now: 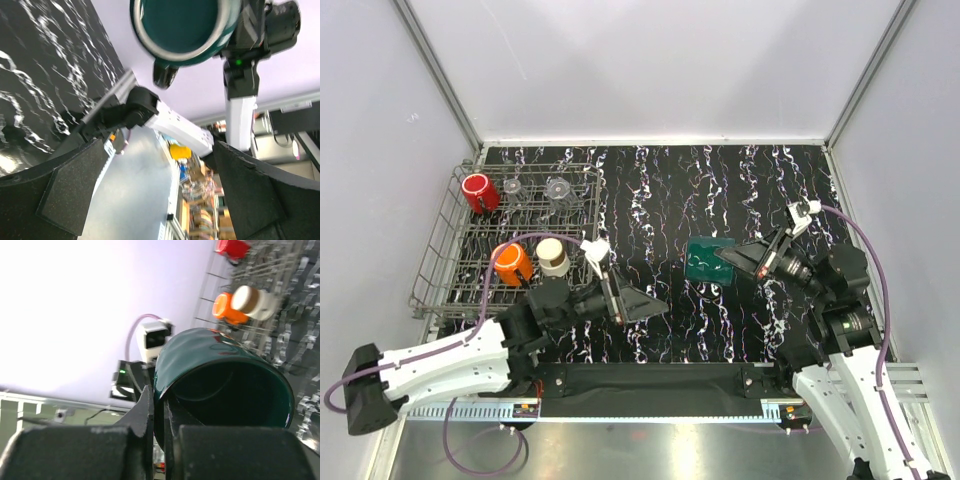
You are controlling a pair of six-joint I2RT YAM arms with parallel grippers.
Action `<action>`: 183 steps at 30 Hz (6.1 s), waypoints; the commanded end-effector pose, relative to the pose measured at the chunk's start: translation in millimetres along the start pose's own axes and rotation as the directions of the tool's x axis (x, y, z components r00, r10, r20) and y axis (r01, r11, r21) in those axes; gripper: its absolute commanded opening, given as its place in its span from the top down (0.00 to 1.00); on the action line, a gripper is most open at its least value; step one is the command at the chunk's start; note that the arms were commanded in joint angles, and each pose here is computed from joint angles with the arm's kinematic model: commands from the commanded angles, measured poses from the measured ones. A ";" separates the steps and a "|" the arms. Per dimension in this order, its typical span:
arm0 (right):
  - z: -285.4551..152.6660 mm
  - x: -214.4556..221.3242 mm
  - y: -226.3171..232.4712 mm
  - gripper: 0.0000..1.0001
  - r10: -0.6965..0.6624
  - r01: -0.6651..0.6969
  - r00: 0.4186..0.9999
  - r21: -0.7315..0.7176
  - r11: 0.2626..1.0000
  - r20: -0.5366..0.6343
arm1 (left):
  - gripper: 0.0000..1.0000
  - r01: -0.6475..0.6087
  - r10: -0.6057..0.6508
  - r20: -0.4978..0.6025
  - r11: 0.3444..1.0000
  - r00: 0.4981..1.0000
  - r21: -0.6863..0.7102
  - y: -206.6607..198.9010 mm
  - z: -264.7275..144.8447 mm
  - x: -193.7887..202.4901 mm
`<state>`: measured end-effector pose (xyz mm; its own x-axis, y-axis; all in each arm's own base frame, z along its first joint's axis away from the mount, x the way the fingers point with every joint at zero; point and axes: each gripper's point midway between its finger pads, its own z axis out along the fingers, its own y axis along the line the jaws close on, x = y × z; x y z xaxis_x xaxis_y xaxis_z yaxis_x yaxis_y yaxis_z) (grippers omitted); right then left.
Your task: Load the cups into the dish rack
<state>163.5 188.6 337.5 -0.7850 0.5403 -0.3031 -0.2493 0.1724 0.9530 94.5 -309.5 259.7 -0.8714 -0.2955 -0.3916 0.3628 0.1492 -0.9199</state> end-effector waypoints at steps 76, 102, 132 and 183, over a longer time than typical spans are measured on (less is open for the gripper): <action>-25.5 18.2 52.6 0.00 0.017 -0.021 0.999 -0.118 0.993 -0.036 | 1.00 -0.378 0.412 0.279 0.910 0.867 -0.170 -49.9 12.4 -34.7; -9.9 10.7 -0.2 0.00 0.025 -0.024 0.999 0.043 0.999 -0.022 | 1.00 -0.318 0.656 0.082 0.466 0.750 -0.825 5.8 -155.7 -130.4; -19.5 27.6 -13.6 0.00 0.014 -0.007 0.997 0.088 0.996 -0.073 | 1.00 0.483 0.603 0.322 -0.123 0.730 -0.867 170.7 -366.4 -221.7; -12.8 19.4 -12.9 0.00 0.019 -0.012 0.997 0.106 0.994 -0.070 | 0.95 0.552 0.298 0.490 -0.180 0.819 -0.814 307.2 -375.4 -193.5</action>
<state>144.0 185.3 301.3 -0.8405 0.4862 -0.2390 -0.1156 0.2699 0.9559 225.1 135.8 45.8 -0.5091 -0.6721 -0.5377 -0.8082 0.5882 0.0300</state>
